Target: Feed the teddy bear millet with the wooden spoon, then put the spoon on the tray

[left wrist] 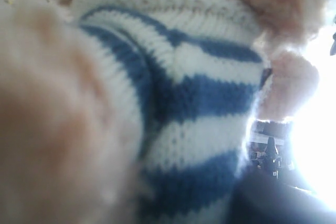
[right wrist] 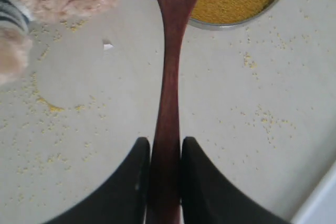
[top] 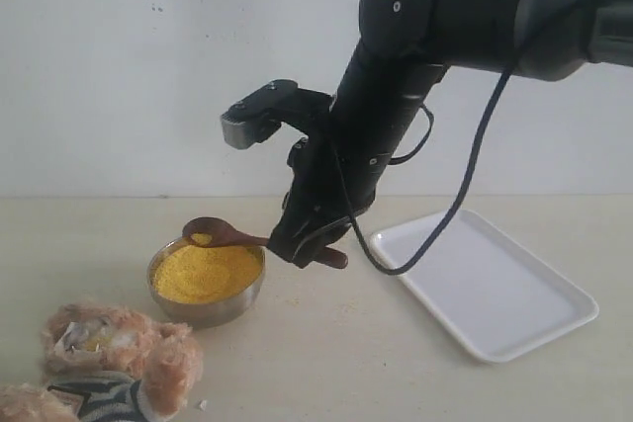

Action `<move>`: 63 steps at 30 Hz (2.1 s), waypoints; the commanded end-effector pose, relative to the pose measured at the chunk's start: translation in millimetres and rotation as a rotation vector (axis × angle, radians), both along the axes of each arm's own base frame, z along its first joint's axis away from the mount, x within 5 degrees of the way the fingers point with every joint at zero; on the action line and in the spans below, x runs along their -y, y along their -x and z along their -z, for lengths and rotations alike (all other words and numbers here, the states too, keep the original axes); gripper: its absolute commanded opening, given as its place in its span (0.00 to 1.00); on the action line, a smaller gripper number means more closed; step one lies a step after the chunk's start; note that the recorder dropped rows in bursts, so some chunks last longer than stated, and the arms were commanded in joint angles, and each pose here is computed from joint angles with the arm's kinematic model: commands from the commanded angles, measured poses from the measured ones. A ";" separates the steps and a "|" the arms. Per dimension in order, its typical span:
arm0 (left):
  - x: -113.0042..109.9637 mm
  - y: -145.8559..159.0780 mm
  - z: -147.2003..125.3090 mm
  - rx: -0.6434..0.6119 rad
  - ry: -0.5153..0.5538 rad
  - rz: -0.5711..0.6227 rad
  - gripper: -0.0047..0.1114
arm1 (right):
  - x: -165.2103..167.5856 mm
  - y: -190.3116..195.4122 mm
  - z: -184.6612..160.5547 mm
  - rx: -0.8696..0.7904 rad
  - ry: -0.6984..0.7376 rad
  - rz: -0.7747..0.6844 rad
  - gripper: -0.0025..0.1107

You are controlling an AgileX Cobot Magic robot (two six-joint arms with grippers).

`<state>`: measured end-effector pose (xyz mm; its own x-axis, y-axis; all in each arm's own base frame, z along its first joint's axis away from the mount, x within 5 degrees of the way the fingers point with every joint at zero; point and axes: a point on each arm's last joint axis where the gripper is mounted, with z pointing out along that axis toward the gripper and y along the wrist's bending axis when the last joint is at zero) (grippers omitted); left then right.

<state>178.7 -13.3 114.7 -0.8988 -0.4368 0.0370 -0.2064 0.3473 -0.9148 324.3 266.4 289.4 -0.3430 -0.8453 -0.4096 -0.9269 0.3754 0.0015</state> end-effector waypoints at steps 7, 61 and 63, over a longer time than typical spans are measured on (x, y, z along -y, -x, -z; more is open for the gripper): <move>2.8 1.1 -3.8 0.012 0.046 0.008 0.07 | -55.5 49.0 -7.5 0.157 0.031 -0.229 0.02; 3.1 0.4 -5.2 0.024 0.058 0.003 0.07 | -107.9 102.6 0.3 0.611 0.382 -0.310 0.02; 3.1 0.4 -5.2 0.024 0.058 0.003 0.07 | -113.9 112.7 -0.1 0.626 0.379 -0.339 0.02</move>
<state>179.0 -14.1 116.7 -0.8990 -0.4360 0.0409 -0.2003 0.3263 -0.9238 220.5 375.8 284.6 0.1299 -0.9865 -0.0996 -0.7878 -0.0417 -0.6145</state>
